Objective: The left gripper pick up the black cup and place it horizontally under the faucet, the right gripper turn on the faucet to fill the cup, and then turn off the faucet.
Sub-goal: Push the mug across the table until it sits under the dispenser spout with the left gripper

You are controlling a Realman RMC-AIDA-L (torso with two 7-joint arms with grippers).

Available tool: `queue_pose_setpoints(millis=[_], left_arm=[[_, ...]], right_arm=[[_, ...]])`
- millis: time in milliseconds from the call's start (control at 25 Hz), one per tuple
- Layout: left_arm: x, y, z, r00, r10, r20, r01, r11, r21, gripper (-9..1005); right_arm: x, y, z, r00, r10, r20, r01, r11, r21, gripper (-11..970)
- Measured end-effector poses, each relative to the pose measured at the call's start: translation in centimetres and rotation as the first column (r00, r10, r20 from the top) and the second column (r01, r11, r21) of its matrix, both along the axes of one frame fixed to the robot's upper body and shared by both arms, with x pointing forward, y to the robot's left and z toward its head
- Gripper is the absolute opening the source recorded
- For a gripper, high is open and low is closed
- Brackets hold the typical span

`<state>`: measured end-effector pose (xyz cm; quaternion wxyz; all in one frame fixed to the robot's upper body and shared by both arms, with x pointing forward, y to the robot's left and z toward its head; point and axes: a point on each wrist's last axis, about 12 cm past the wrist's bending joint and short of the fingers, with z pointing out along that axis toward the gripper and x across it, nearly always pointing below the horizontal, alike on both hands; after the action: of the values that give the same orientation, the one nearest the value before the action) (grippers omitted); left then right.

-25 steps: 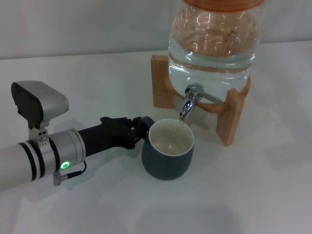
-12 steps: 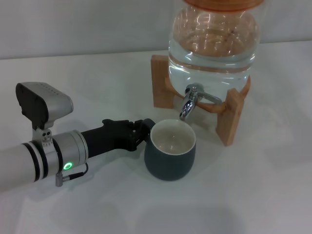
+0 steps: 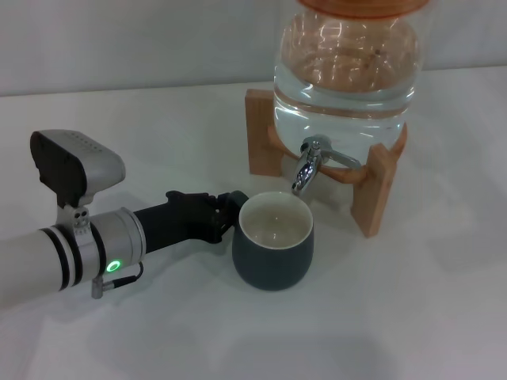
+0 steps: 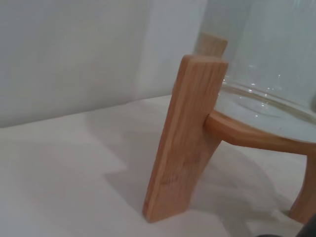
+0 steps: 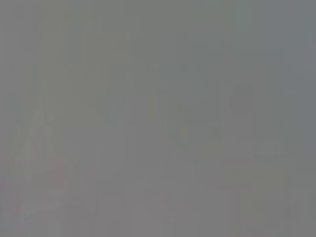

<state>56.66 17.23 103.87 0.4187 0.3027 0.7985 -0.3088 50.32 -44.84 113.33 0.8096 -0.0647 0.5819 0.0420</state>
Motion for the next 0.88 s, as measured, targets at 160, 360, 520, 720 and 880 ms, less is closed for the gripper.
queue_pose_setpoints(millis=[160, 360, 520, 720, 880], left_arm=[[0.5, -0.5, 0.3, 1.000, -0.003, 0.013, 0.003, 1.000, 0.008, 164], [1.2, -0.9, 0.9, 0.999, 0.005, 0.033, -0.005, 1.000, 0.002, 156], [1.4, -1.5, 1.1, 0.999, -0.015, 0.049, 0.014, 1.000, 0.013, 162], [1.2, -2.9, 0.9, 0.997, -0.059, 0.048, 0.056, 0.997, 0.048, 176], [1.2, -3.0, 0.8, 0.997, -0.062, 0.047, 0.060, 0.997, 0.052, 187]], right_arm=[[0.1, 0.0, 0.0, 1.000, -0.003, -0.002, 0.003, 1.000, 0.000, 841], [0.4, 0.2, 0.1, 1.000, 0.001, -0.001, -0.001, 1.000, -0.001, 841], [0.7, 0.2, 0.1, 1.000, -0.002, -0.001, 0.002, 1.000, -0.004, 841], [0.9, 0.3, 0.2, 1.000, -0.004, 0.002, 0.004, 1.000, -0.011, 842], [0.9, 0.3, 0.2, 1.000, -0.005, 0.001, 0.005, 1.000, -0.011, 842]])
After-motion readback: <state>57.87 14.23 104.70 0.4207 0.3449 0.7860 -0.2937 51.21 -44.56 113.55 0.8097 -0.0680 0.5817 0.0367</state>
